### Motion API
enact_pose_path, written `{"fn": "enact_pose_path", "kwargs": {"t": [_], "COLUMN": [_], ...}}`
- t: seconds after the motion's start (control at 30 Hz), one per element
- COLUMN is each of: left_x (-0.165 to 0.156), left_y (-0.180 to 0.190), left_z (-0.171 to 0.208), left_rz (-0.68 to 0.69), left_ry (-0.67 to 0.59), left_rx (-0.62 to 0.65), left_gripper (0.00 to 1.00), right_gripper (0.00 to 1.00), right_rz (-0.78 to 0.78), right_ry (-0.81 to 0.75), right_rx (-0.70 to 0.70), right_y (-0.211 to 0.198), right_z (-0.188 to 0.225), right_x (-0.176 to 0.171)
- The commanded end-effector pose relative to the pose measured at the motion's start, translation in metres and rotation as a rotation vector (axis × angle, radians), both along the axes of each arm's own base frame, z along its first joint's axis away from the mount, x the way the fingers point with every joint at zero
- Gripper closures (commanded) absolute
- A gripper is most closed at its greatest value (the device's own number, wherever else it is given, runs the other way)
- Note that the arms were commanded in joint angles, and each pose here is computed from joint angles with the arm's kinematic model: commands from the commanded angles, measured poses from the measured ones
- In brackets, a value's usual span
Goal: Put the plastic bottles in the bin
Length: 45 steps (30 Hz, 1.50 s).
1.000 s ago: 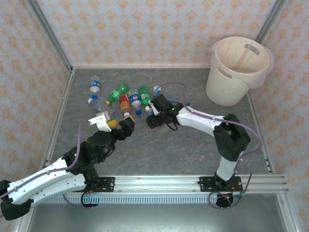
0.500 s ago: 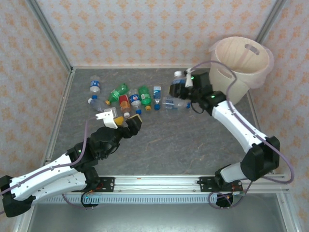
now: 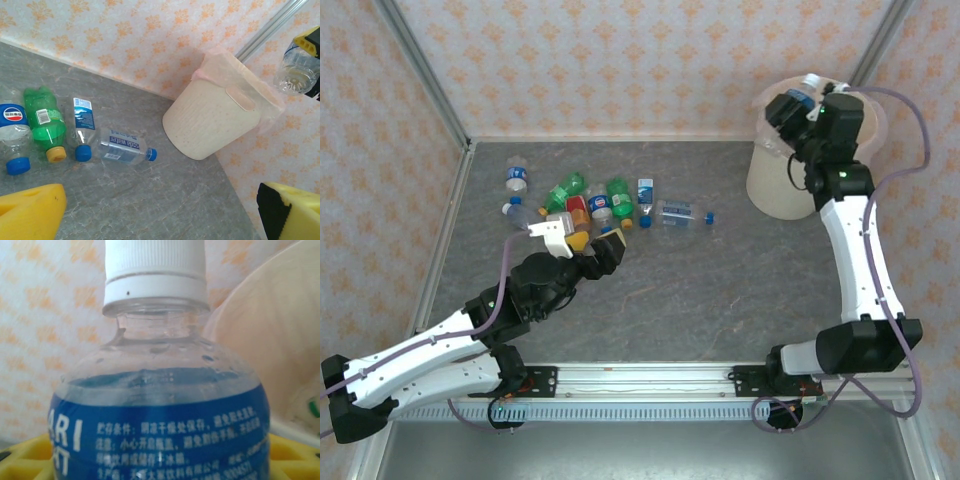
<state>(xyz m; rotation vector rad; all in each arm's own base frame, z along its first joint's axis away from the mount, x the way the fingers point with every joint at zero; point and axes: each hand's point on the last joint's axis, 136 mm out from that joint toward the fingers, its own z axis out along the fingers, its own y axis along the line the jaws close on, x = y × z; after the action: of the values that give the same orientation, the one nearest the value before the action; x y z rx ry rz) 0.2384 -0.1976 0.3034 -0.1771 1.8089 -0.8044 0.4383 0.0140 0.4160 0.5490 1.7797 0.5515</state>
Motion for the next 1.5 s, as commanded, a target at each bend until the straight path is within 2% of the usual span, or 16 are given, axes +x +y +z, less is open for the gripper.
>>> {"fn": "enact_pose_path", "kwargs": {"t": [0.0,0.17,0.33,0.87,0.97,1.0,1.07,1.1,1.47], "left_x": [-0.001,0.001,0.001,0.002,0.003,0.003,0.003,0.003,0.01], "left_y": [-0.004,-0.006,-0.007,-0.055,-0.056,-0.057,-0.056,-0.056,-0.046], "left_z": [0.018,0.013,0.01,0.014,0.015,0.014,0.013,0.012,0.007], "left_rz": [-0.018,-0.018,-0.019,-0.191,-0.194,-0.195,-0.193,-0.194,-0.122], "left_ry": [-0.039,-0.024,-0.02,-0.009,-0.01,-0.009,-0.007,-0.007,0.001], "left_rx": [-0.025,-0.007,-0.008,0.016,0.023,0.025,0.025,0.027,0.043], "left_gripper": [0.01,0.01,0.01,0.01,0.01,0.01,0.01,0.01,0.01], "right_gripper": [0.38,0.39,0.39,0.37,0.33,0.29,0.08,0.01,0.0], "right_rz": [-0.131,-0.285,-0.382,-0.462,-0.461,-0.458,-0.463,-0.468,-0.351], "right_ry": [-0.042,-0.071,-0.07,-0.037,-0.033,-0.034,-0.031,-0.031,-0.101], "right_rx": [0.057,0.101,0.09,0.001,-0.013,-0.019,-0.027,-0.029,0.013], "right_y": [-0.035,-0.084,-0.114,-0.142,-0.143,-0.142,-0.143,-0.144,-0.112], "right_z": [0.017,0.022,0.021,0.008,0.008,0.008,0.009,0.01,0.033], "right_x": [0.012,0.023,0.033,0.059,0.058,0.058,0.056,0.055,0.028]}}
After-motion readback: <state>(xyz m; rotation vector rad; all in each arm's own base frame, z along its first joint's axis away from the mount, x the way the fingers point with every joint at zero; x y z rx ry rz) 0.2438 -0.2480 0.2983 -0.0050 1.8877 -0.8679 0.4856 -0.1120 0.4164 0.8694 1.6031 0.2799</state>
